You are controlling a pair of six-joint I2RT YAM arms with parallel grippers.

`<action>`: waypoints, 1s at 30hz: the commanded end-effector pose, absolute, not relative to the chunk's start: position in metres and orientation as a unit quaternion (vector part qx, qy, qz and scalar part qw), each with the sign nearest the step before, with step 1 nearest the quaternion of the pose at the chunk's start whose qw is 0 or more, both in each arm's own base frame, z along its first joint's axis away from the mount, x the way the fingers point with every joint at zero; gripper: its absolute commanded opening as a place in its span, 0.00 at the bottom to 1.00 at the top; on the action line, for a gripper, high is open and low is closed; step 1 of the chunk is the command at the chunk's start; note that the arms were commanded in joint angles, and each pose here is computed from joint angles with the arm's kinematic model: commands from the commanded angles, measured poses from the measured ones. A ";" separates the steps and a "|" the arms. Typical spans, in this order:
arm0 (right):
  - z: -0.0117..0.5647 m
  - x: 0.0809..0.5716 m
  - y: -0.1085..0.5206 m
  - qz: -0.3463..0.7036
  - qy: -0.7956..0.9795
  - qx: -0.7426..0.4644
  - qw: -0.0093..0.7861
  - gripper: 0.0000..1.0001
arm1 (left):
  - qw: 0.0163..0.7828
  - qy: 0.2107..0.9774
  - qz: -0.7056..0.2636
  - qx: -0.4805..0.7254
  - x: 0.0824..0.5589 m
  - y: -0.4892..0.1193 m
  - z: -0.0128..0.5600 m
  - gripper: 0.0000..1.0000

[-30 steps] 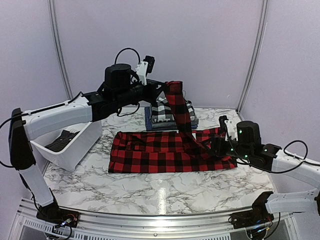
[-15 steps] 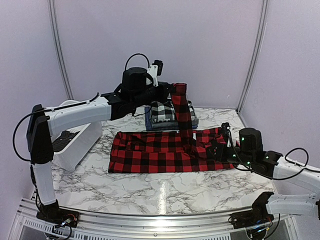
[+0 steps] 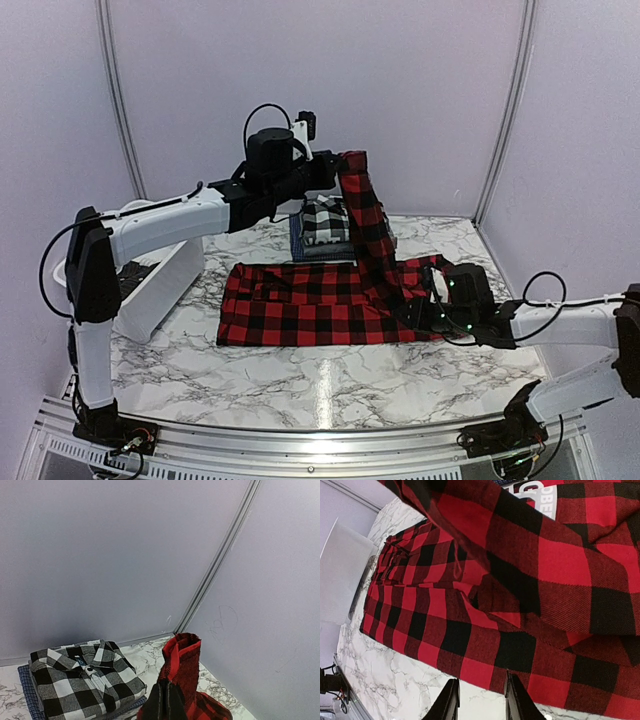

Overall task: Fold and stack the long sleeve shirts
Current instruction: Smooth out the rectangle-folded shirt at the center of the board.

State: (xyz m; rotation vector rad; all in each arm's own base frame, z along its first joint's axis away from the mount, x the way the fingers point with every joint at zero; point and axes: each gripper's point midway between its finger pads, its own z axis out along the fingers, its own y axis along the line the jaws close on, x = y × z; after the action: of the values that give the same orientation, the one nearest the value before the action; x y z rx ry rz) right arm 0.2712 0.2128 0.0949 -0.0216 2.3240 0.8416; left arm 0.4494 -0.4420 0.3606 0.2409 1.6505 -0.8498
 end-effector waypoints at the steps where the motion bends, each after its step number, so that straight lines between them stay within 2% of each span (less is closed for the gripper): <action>1: 0.120 0.311 0.218 0.329 0.865 0.031 0.378 0.28 | 0.596 0.692 -0.395 0.104 0.449 -0.451 0.372 0.00; 10: 0.088 0.376 0.189 0.279 0.877 0.108 0.376 0.23 | 0.598 0.681 -0.407 0.112 0.443 -0.447 0.382 0.00; 22: 0.086 0.409 0.151 0.231 0.877 0.140 0.398 0.25 | 0.577 0.696 -0.410 0.120 0.441 -0.427 0.367 0.00; 30: 0.125 0.378 0.176 0.283 0.856 0.021 0.432 0.42 | 0.579 0.696 -0.414 0.097 0.457 -0.420 0.369 0.00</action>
State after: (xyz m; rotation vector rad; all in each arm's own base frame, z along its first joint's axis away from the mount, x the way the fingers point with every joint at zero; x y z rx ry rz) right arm 0.3923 0.1591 0.0955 0.2522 2.2150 0.6292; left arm 0.4585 -0.4273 0.3287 0.2533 1.7174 -0.9184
